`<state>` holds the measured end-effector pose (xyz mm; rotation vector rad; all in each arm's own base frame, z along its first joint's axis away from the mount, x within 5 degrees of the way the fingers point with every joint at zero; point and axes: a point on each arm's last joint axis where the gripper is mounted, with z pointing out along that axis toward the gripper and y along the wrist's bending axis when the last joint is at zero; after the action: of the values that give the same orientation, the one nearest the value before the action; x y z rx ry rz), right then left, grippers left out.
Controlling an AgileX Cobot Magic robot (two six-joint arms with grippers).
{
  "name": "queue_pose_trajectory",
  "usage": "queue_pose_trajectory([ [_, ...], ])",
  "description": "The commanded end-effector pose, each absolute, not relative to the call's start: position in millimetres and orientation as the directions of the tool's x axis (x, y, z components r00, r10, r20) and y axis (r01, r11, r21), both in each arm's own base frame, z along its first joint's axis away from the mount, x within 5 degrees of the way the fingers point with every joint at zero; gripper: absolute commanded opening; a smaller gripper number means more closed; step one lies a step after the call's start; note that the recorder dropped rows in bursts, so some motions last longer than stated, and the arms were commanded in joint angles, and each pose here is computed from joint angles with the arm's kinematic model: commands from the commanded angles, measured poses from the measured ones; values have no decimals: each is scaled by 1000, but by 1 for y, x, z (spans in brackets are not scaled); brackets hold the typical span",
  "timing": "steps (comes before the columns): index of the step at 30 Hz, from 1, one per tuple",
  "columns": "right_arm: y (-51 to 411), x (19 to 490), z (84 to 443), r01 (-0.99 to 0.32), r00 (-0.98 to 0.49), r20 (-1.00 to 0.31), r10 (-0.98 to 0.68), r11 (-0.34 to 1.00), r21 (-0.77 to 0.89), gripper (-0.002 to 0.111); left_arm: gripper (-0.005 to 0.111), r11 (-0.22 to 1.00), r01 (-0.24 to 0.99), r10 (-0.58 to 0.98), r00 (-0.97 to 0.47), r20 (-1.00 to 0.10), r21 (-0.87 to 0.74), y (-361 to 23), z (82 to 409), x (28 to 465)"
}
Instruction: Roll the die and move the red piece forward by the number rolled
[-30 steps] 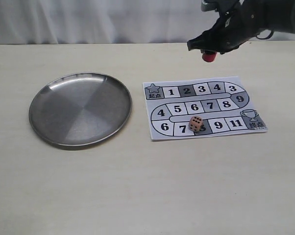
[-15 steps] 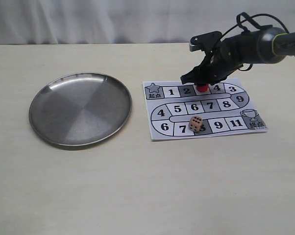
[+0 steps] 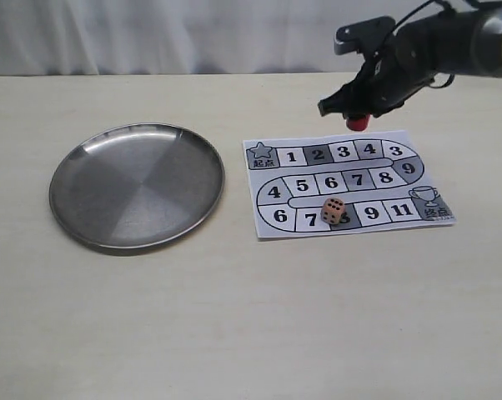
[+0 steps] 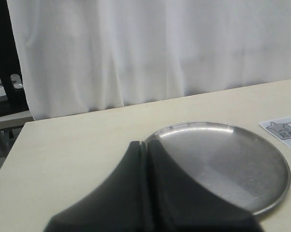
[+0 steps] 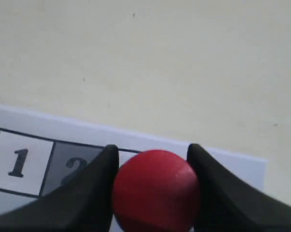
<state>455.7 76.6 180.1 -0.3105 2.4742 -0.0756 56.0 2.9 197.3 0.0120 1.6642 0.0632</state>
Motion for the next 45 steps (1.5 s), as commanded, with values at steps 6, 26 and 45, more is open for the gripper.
queue_pose_trajectory([
  [6,47,462,168,-130,-792,-586,-170,985,-111,4,0,999,-21,44,-85,-995,46,2,198,56],
  [26,45,461,89,-144,-889,-422,-177,984,-109,4,0,999,-21,44,-85,-995,46,2,198,56],
  [45,23,461,192,-57,-770,-630,-104,994,-94,4,0,999,-21,44,-85,-995,46,2,198,56],
])
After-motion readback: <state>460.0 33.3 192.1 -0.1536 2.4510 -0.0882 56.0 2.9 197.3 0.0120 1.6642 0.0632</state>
